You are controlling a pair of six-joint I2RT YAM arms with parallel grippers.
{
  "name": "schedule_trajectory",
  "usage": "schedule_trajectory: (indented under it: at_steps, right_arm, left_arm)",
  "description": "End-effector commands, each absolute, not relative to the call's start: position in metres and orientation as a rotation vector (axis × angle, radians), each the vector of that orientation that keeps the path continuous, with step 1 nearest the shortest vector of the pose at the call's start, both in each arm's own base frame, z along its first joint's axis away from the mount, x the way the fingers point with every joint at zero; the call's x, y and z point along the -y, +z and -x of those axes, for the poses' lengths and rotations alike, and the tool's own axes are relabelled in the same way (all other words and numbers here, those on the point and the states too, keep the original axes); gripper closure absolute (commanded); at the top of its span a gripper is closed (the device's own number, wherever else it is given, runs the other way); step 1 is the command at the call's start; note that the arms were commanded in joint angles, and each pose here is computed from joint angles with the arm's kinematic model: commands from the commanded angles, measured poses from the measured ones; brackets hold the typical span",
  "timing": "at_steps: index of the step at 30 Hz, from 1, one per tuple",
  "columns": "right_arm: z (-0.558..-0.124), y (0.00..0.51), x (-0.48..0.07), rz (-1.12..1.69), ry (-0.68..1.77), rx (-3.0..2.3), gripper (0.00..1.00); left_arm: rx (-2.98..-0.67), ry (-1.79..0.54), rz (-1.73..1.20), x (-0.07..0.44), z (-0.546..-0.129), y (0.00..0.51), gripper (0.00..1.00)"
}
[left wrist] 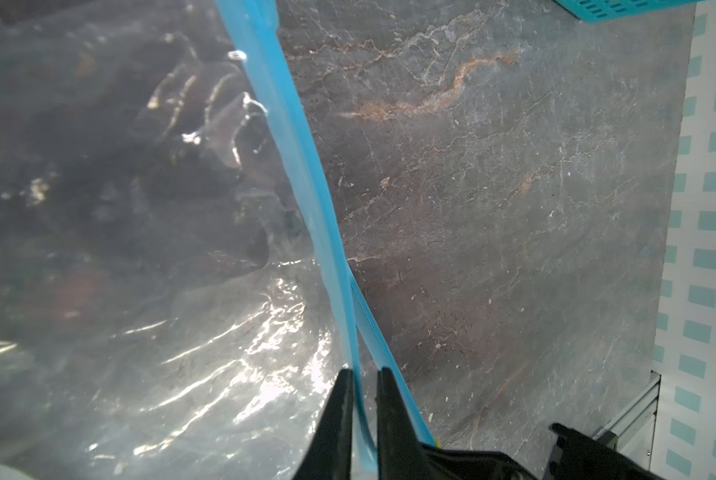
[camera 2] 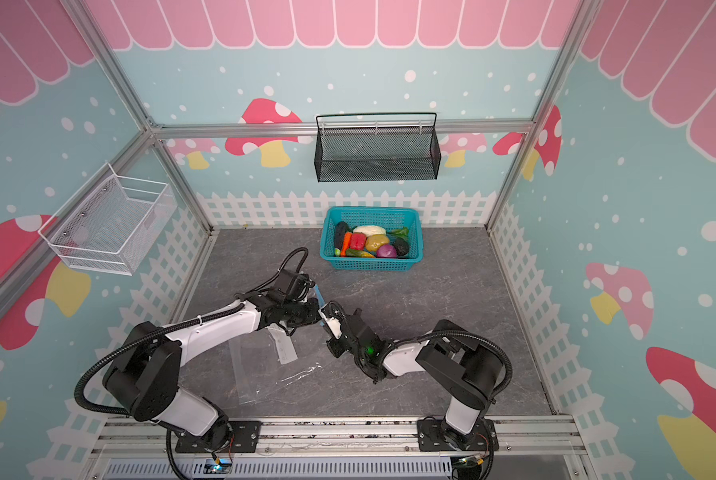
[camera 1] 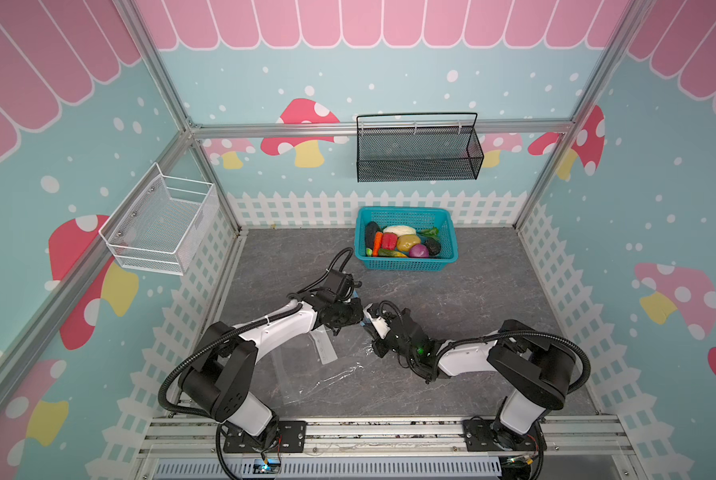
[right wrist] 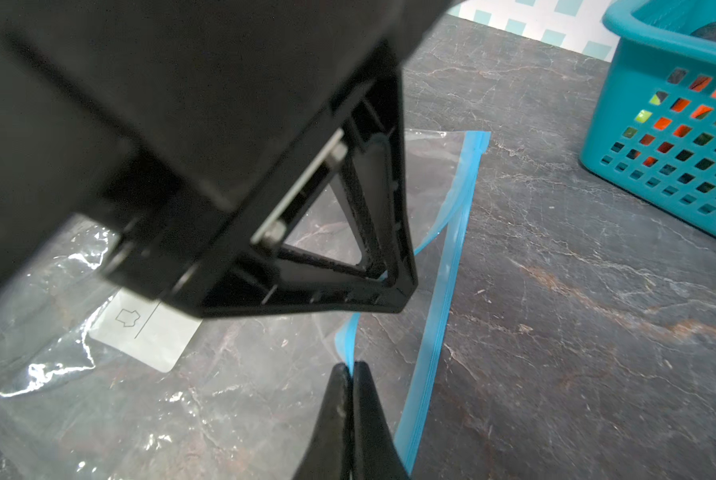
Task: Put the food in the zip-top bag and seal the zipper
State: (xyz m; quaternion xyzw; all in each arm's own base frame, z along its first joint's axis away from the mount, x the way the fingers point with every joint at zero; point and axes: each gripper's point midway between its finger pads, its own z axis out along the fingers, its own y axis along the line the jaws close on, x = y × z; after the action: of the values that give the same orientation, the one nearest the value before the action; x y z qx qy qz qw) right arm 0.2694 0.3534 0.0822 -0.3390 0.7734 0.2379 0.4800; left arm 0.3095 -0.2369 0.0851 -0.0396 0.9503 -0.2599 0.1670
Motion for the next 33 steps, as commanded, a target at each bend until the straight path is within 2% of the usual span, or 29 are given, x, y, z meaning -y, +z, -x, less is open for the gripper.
schedule_trajectory:
  at_steps: [1, 3, 8, 10, 14, 21, 26, 33]
  right_arm:
    - [-0.274, 0.090, -0.358, 0.799, 0.579, -1.875, 1.00]
    - [-0.274, 0.090, -0.358, 0.793, 0.583, -1.879, 0.97]
    - [-0.270, 0.101, -0.348, 0.744, 0.593, -1.945, 0.66]
    - [-0.267, 0.110, -0.338, 0.681, 0.610, -1.976, 0.59]
    - [-0.269, 0.114, -0.321, 0.552, 0.683, -2.033, 0.55]
    - [-0.298, 0.104, -0.312, 0.518, 0.859, -2.127, 0.48]
    - [-0.310, 0.115, -0.325, 0.528, 0.961, -2.155, 0.43]
    - [-0.313, 0.119, -0.337, 0.467, 1.099, -2.262, 0.40]
  left_arm:
    - [-2.685, -0.759, 0.082, 0.241, -0.310, 0.099, 0.95]
    - [-2.684, -0.759, 0.077, 0.241, -0.309, 0.099, 0.97]
    - [-2.681, -0.753, 0.057, 0.239, -0.305, 0.100, 0.99]
    - [-2.683, -0.736, 0.053, 0.235, -0.304, 0.100, 1.00]
    - [-2.682, -0.709, 0.051, 0.231, -0.299, 0.103, 1.00]
    - [-2.660, -0.705, -0.003, 0.227, -0.290, 0.121, 1.00]
    - [-2.651, -0.707, -0.059, 0.228, -0.286, 0.135, 1.00]
    - [-2.638, -0.680, -0.104, 0.226, -0.283, 0.143, 1.00]
